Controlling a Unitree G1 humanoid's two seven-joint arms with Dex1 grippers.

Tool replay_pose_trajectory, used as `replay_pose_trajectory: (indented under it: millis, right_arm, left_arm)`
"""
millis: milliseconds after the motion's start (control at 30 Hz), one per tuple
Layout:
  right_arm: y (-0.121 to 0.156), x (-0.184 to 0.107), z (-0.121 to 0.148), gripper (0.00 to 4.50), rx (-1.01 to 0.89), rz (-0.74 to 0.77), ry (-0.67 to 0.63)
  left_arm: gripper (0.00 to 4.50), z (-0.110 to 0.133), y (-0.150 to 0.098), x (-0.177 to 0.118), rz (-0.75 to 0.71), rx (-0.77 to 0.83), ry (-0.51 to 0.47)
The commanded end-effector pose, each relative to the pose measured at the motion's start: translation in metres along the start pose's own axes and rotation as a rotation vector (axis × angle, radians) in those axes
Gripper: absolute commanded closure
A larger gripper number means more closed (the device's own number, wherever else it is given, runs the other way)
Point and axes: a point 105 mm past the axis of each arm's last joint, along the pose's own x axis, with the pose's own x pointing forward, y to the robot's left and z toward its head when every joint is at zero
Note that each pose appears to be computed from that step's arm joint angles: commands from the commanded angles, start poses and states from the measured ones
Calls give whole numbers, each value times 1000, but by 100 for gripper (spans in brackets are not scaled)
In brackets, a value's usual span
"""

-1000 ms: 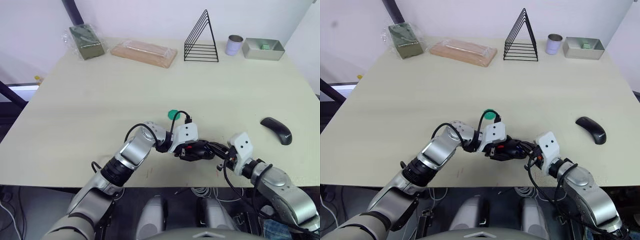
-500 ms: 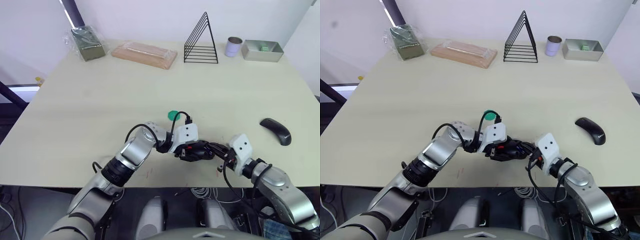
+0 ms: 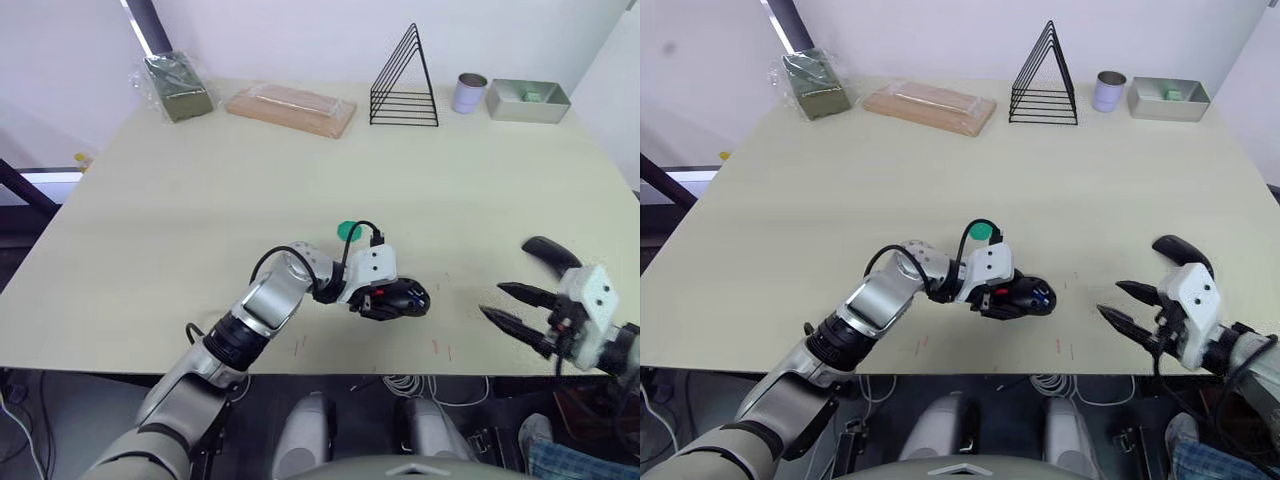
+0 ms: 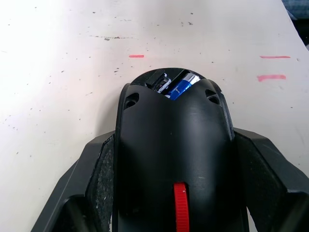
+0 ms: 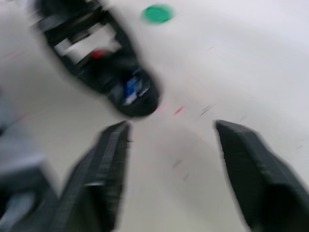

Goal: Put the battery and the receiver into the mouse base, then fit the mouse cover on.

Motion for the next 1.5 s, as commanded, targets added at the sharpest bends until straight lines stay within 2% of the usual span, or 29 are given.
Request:
replay_pose_trajectory:
  millis: [33,133,167,200,267,433,533,633,733,800,867,900,967,1133,1300,1367,1500]
  right_arm:
    - [7,-7,13,2,-68,41,-31]
    - [8,-10,14,2,-59,43,-35]
    - [8,-10,14,0,-57,41,-37]
    - [8,-10,13,0,-46,31,-46]
    - [9,-10,12,0,-27,14,-54]
    - [8,-12,8,0,24,-73,-71]
    - [4,-15,1,0,42,-153,-34]
    - [-3,-17,5,0,48,-207,-35]
    - [-9,-19,4,0,32,-235,-2]
    - [-20,-20,1,0,-5,-287,53]
    - [-30,-26,-5,0,42,-319,67]
    - [-38,-31,-5,0,55,-350,64]
    - [-55,-41,-10,0,95,-400,118]
    - [-85,-62,-11,0,189,-390,242]
    - [-119,-74,-5,0,230,-423,253]
    - [-128,-72,-5,0,214,-432,252]
    - [-144,-63,-7,0,218,-435,215]
  left_arm:
    - [161,10,2,-2,5,24,-33]
    - [161,9,1,-3,-5,22,-32]
    - [111,9,1,-3,-12,22,-33]
    - [24,11,1,-4,-11,15,-47]
    - [5,20,1,-10,-6,-9,-107]
    - [5,26,-1,-40,9,-76,-214]
    - [5,20,-6,-63,35,-120,-255]
    - [5,20,-12,-82,61,-119,-315]
    - [5,17,-21,-92,48,-141,-337]
    - [5,3,-25,-106,77,-171,-342]
    - [5,6,-28,-113,76,-235,-459]
    - [5,10,-28,-114,82,-216,-517]
    - [5,7,-29,-116,108,-202,-535]
    - [5,4,-40,-131,158,-178,-642]
    - [5,6,-57,-142,93,-180,-683]
    - [5,6,-65,-148,42,-175,-699]
    - [5,-5,-71,-152,50,-150,-700]
